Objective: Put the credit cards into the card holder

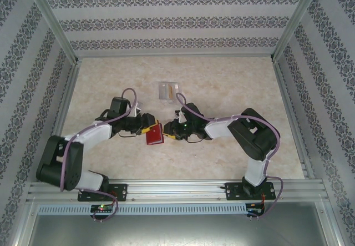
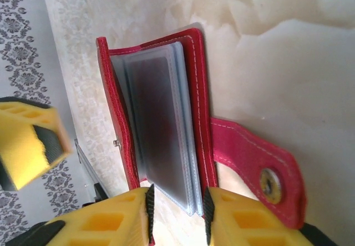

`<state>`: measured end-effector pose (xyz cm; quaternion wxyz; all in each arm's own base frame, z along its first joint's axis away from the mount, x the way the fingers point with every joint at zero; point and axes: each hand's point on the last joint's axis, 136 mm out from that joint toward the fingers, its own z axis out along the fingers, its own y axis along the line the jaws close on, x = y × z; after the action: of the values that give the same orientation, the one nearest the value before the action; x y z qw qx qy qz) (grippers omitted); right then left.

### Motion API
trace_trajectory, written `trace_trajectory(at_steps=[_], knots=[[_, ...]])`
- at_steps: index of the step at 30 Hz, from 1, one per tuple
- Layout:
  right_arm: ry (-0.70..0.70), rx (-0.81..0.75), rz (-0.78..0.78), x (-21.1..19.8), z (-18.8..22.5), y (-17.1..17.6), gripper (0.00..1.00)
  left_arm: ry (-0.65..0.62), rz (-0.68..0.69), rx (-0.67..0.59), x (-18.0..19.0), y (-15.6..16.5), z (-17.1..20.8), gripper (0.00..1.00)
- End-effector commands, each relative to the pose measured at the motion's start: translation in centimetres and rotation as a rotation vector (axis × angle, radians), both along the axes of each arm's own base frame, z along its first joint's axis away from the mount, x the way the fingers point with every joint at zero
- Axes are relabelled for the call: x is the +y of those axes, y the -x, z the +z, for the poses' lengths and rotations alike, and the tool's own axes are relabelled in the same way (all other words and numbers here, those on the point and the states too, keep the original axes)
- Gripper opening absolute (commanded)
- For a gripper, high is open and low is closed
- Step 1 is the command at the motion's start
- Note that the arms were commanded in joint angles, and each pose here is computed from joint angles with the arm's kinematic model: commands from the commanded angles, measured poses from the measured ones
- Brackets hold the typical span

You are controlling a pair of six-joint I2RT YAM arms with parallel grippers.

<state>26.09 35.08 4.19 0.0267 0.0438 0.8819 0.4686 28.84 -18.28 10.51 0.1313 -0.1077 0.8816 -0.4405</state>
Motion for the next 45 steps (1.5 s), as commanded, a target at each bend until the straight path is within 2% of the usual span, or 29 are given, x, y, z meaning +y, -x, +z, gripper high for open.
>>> trace_trajectory(at_steps=[1, 3, 5, 6, 12, 17, 20, 26, 37, 45], knots=[[0.018, -0.03, 0.021, 0.7, 0.3, -0.3, 0.27, -0.177, 0.126, 0.023, 3.6, 0.2, 0.5, 0.69], [0.019, -0.027, 0.024, 0.9, 0.2, -0.4, 0.24, -0.279, 0.221, 0.105, 6.2, 1.0, -1.0, 0.67], [0.02, -0.027, 0.027, 1.1, 0.0, -0.5, 0.2, -0.343, 0.281, 0.185, 8.1, 1.8, -2.8, 0.51], [0.021, -0.025, 0.028, 1.1, 0.0, -0.6, 0.2, -0.348, 0.289, 0.207, 8.4, 2.1, -3.5, 0.48], [0.043, -0.02, 0.047, 1.6, -0.5, -0.6, 0.2, -0.27, 0.24, 0.258, 6.8, 1.7, -5.9, 0.48], [0.014, -0.025, 0.052, 2.5, 0.0, -0.7, 0.21, -0.234, 0.226, 0.252, 6.1, 1.3, -6.9, 0.27], [-0.006, -0.035, 0.047, 2.7, 0.7, -0.6, 0.29, -0.202, 0.218, 0.251, 5.6, 1.1, -7.3, 0.23], [-0.028, -0.066, 0.056, 3.0, 2.0, -0.7, 0.35, -0.174, 0.196, 0.263, 4.7, 1.0, -8.3, 0.09], [-0.08, -0.059, 0.068, 4.6, 2.7, -0.3, 0.37, -0.145, 0.182, 0.28, 4.0, 0.7, -9.2, 0.06], [-0.092, -0.073, 0.074, 4.9, 3.4, -0.2, 0.36, -0.015, 0.128, 0.235, 0.1, -1.1, -8.7, 0.06]])
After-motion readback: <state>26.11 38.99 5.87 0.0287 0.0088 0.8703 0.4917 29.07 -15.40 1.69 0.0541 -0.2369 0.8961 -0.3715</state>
